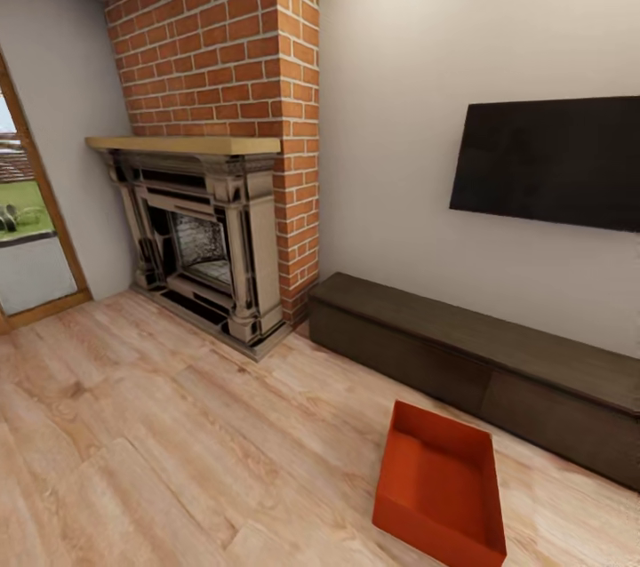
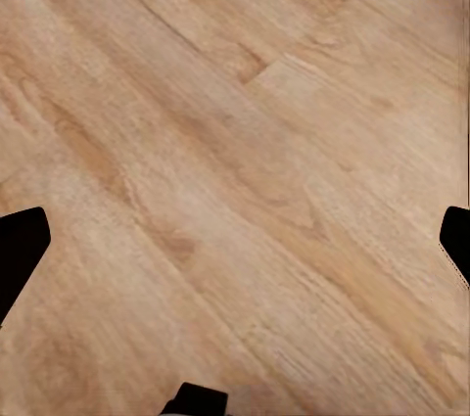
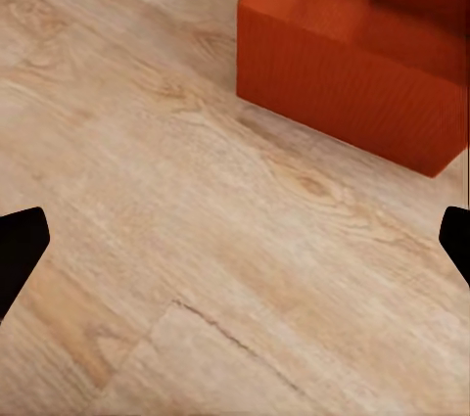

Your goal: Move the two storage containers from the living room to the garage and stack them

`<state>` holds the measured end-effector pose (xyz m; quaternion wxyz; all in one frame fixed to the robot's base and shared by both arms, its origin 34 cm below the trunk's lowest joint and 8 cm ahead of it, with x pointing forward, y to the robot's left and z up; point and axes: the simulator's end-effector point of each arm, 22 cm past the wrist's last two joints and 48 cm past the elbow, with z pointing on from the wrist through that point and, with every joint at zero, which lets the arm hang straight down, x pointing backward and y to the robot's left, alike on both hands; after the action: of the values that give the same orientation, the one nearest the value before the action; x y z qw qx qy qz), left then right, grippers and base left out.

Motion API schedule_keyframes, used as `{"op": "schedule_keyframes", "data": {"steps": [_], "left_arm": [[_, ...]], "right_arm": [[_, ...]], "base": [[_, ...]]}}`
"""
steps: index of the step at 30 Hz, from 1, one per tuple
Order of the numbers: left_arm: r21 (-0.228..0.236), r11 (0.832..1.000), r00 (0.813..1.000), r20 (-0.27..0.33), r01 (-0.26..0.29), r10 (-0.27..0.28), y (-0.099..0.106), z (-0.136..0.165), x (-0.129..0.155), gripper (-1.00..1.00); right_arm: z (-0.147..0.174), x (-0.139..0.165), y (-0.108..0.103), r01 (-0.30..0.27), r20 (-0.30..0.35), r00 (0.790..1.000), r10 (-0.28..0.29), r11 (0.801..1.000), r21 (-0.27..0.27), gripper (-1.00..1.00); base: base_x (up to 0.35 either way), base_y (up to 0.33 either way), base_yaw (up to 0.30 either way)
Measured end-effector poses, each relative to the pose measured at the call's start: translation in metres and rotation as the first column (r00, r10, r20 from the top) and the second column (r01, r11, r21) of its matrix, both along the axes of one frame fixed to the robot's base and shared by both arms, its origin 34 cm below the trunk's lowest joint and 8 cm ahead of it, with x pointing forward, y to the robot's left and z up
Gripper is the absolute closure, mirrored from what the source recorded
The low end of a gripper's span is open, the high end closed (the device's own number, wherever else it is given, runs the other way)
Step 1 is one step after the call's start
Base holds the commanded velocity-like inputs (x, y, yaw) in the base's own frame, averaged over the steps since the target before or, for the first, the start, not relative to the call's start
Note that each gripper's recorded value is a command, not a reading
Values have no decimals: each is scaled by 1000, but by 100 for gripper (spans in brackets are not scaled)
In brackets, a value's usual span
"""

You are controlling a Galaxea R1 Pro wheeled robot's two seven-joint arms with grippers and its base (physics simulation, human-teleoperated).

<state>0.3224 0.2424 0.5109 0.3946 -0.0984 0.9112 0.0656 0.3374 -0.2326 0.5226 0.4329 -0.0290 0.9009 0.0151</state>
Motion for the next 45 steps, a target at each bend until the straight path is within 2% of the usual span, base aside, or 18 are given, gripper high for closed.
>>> {"op": "schedule_keyframes", "data": {"steps": [6,28,45], "left_arm": [[0,1000,1000,2,-1,1,0,0,1,-100],[0,1000,1000,12,-2,2,0,2,4,-100],[1,1000,1000,20,-2,2,0,4,6,-100]], "right_arm": [[1,1,0,0,3,1000,0,1000,0,-100],[2,4,0,0,13,1000,0,1000,0,-100],[4,6,0,0,21,1000,0,1000,0,-100]], "base": [[170,62,-276],[16,2,-276],[304,0,-276]]}}
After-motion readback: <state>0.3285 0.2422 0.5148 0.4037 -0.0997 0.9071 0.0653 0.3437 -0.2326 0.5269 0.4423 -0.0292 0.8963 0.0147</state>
